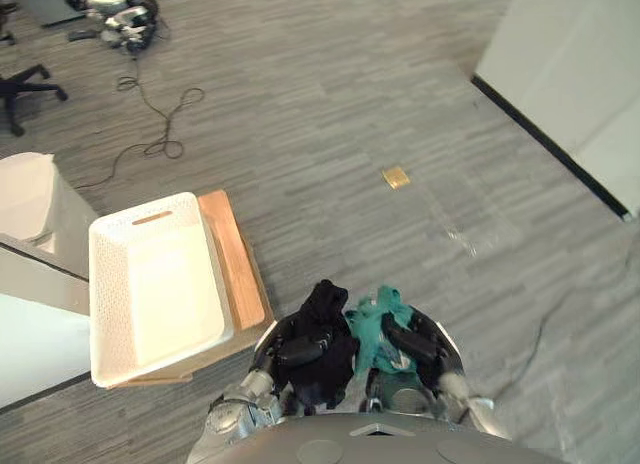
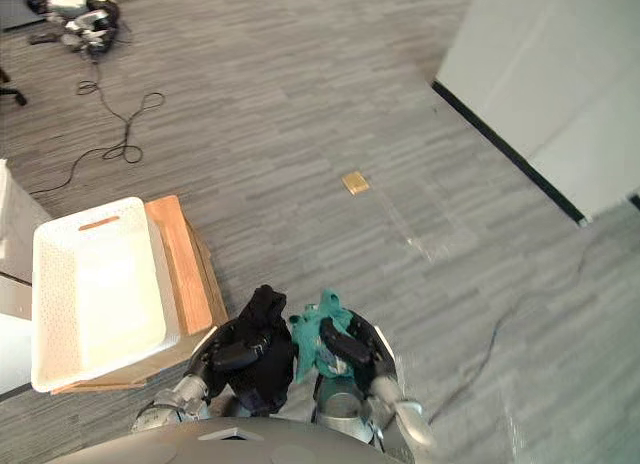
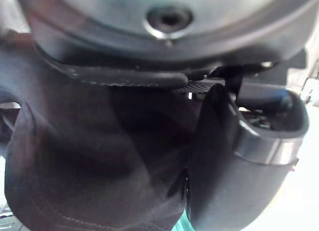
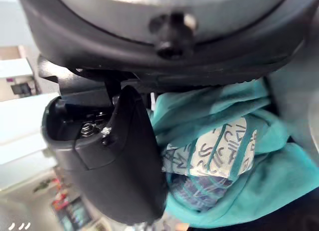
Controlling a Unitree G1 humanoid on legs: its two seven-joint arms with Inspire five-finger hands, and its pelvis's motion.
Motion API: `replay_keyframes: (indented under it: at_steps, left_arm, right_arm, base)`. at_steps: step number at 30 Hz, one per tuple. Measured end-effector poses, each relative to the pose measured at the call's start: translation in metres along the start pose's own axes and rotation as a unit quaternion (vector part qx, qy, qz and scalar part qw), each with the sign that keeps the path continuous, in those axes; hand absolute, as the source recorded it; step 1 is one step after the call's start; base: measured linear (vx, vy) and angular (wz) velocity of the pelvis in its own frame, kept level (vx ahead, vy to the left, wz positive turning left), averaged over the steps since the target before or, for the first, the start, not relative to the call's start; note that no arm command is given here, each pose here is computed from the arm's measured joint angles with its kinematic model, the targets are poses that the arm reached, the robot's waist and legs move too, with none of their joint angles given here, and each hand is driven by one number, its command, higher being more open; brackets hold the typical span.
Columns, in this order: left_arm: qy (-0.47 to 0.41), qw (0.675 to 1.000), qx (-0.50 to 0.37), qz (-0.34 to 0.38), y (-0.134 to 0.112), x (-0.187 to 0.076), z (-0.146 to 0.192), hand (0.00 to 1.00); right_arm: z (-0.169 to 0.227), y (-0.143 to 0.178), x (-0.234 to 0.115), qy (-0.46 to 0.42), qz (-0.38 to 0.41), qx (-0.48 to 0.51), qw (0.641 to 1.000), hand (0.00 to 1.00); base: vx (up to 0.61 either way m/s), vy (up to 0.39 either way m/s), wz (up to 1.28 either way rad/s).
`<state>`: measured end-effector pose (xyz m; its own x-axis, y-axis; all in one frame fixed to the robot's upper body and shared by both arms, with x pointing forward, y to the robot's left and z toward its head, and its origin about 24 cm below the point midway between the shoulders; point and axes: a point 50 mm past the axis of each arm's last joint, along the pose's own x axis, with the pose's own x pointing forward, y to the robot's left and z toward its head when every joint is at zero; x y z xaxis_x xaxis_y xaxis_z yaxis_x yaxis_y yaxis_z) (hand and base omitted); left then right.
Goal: Tidy up the quilt and then pick up the clothes from the bed and put them into the laundry hamper
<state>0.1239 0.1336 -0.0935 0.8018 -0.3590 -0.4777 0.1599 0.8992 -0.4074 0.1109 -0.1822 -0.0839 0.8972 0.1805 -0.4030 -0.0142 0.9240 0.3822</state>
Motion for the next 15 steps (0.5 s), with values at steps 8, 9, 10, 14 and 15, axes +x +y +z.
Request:
replay_keyframes:
  at_steps: [8,9,10,14,15]
  left_arm:
    - [-0.004,1.0,-0.024,-0.019,-0.028,-0.002,-0.005,0.0]
    - [-0.008,0.999,-0.045,-0.01,-0.031,-0.003,-0.007,0.0]
    - [-0.018,0.998,-0.068,0.004,-0.03,-0.003,-0.006,0.0]
    - [-0.025,0.995,-0.092,0.029,-0.018,-0.011,-0.008,0.0]
    - [-0.028,0.994,-0.096,0.034,-0.014,-0.014,-0.008,0.0]
  right_arm:
    - [0.006,0.023,-0.024,-0.04,0.043,0.002,0.998,0.0]
    - [0.007,0.023,-0.024,-0.042,0.048,-0.007,0.998,0.0]
    - [0.009,0.023,-0.022,-0.042,0.059,-0.016,0.997,0.0]
    - [0.006,0.015,-0.015,-0.019,0.07,-0.057,0.996,0.0]
    - [0.005,0.012,-0.012,-0.018,0.066,-0.063,0.996,0.0]
  base:
    - [0.61,-0.391,1.18]
    - [0.44,-0.311,1.02]
    - [0.41,-0.286,1.04]
    - [0.33,-0.185,1.22]
    - [0.34,-0.093,1.48]
